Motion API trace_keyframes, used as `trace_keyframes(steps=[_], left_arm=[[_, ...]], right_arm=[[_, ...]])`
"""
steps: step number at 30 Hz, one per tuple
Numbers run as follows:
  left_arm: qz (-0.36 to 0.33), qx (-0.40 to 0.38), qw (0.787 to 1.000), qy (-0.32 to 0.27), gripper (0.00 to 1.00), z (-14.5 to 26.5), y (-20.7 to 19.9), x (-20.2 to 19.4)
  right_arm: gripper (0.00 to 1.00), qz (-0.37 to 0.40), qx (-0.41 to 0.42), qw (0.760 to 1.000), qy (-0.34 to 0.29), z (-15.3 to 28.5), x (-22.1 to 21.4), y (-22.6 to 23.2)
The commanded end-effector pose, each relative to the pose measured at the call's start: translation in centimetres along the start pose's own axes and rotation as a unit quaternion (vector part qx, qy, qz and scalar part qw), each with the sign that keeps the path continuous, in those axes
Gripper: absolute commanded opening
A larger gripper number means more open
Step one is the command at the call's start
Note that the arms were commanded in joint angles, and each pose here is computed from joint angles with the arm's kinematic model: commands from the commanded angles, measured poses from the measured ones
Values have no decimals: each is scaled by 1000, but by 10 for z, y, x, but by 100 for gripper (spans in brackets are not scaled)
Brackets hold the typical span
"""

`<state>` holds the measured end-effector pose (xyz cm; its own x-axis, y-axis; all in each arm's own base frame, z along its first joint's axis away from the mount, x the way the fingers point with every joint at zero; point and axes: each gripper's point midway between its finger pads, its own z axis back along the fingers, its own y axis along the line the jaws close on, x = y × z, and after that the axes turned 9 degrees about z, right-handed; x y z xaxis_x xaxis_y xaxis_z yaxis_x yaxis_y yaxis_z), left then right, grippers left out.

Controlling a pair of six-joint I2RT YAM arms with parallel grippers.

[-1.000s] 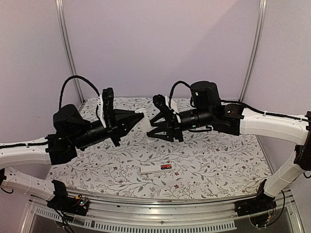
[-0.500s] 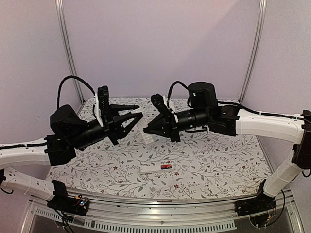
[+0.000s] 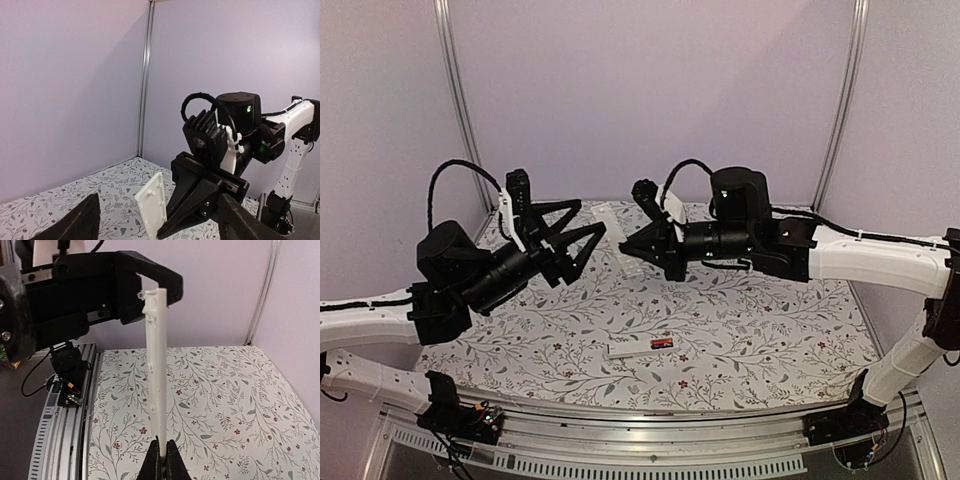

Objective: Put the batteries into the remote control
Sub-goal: Pass from the left arm to the right, then pass from the right arm to the left

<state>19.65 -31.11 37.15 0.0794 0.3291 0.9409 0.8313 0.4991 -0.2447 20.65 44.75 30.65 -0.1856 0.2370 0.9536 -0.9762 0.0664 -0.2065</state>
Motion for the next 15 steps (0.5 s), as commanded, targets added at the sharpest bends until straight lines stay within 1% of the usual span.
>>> trace_keyframes(steps=[1,2,3,5,7,9,12,15], left_arm=[[50,90,993,-52,81,12,30,20],[64,102,991,-52,81,10,34,17],[78,115,989,-50,81,7,39,13],[100,126,986,-41,81,-2,43,4],[109,130,985,-29,81,-15,43,-3],[108,144,983,-22,84,-25,47,-5],[98,169,980,-35,95,-25,55,0],[94,166,980,-55,96,-24,55,9]], right_arm=[[0,-15,-202,979,26,17,8,-53],[0,-18,-251,967,26,22,10,-66],[0,-26,-275,961,15,25,17,-70],[0,-36,-308,951,4,23,24,-76],[0,-37,-332,943,7,18,25,-79],[0,-35,-334,942,8,11,27,-78],[0,-31,-328,944,4,2,34,-71],[0,-27,-318,948,4,-5,35,-65]])
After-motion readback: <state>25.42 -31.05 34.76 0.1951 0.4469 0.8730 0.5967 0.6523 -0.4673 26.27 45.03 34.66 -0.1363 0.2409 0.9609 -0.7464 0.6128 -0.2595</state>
